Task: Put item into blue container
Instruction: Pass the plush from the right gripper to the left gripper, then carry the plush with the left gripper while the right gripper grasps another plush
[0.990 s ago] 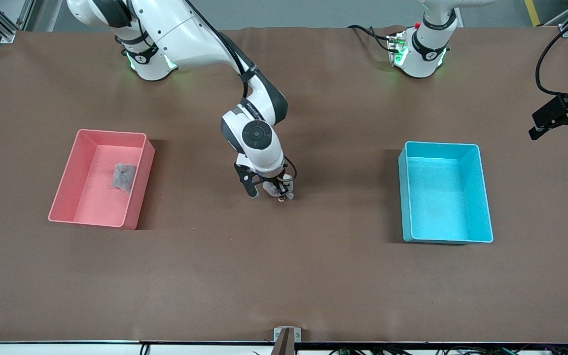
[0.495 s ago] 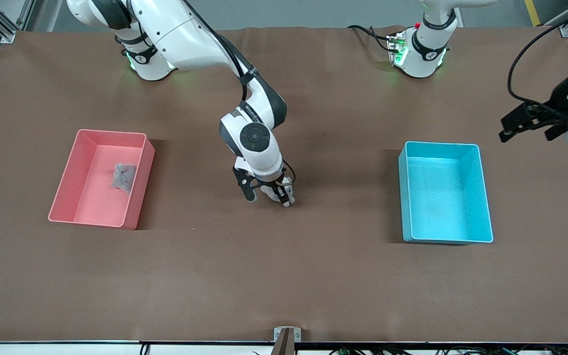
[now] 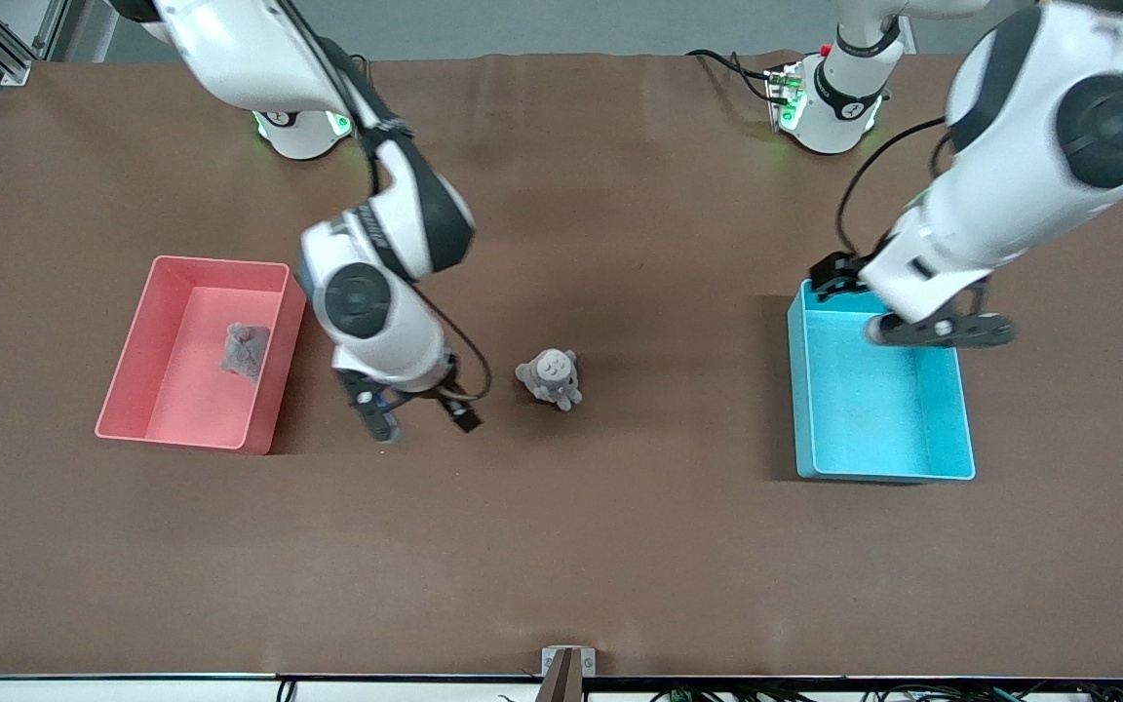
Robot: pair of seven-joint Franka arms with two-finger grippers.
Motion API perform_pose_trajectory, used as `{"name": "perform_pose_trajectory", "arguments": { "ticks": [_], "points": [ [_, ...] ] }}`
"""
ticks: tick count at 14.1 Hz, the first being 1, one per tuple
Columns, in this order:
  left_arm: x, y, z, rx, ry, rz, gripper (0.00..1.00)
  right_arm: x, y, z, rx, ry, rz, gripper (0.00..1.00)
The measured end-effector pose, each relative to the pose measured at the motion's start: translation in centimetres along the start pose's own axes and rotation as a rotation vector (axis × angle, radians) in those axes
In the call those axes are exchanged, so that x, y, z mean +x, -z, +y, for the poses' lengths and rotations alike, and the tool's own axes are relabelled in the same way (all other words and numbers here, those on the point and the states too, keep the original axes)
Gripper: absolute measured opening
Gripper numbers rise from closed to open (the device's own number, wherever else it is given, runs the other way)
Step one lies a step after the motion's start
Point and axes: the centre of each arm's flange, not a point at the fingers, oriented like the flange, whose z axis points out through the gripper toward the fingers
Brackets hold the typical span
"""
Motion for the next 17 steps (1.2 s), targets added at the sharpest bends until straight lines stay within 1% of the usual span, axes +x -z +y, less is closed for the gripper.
{"name": "perform_pose_trajectory", "arguments": {
  "ticks": [2, 5, 8, 11, 12, 14, 15, 17],
  "points": [
    [1.3, -3.4, 3.5, -0.024, 0.036, -0.014, 1.00, 5.0, 2.1, 3.8, -0.019, 0.080, -0.016, 1.00],
    [2.0, -8.6, 10.0, -0.035, 0.111, -0.004, 1.00, 11.7, 2.2, 10.4, -0.052, 0.192, -0.052, 1.00],
    [2.2, -12.3, 15.8, -0.079, 0.208, 0.053, 1.00, 19.3, 1.6, 18.3, -0.064, 0.304, -0.099, 1.00],
    [1.9, -14.8, 21.3, -0.169, 0.308, 0.135, 1.00, 25.5, -0.3, 25.4, -0.056, 0.376, -0.140, 1.00],
    [1.7, -15.5, 23.1, -0.202, 0.348, 0.156, 1.00, 26.7, -1.3, 27.2, -0.047, 0.391, -0.152, 1.00],
    [1.5, -17.1, 26.1, -0.263, 0.402, 0.187, 1.00, 27.6, -3.7, 29.8, -0.005, 0.407, -0.187, 1.00],
    [1.4, -18.2, 27.2, -0.279, 0.407, 0.193, 1.00, 27.4, -4.9, 30.6, 0.013, 0.409, -0.201, 1.00],
    [0.9, -20.8, 28.9, -0.277, 0.391, 0.184, 1.00, 26.7, -6.7, 31.5, 0.019, 0.407, -0.218, 1.00]
  ]
}}
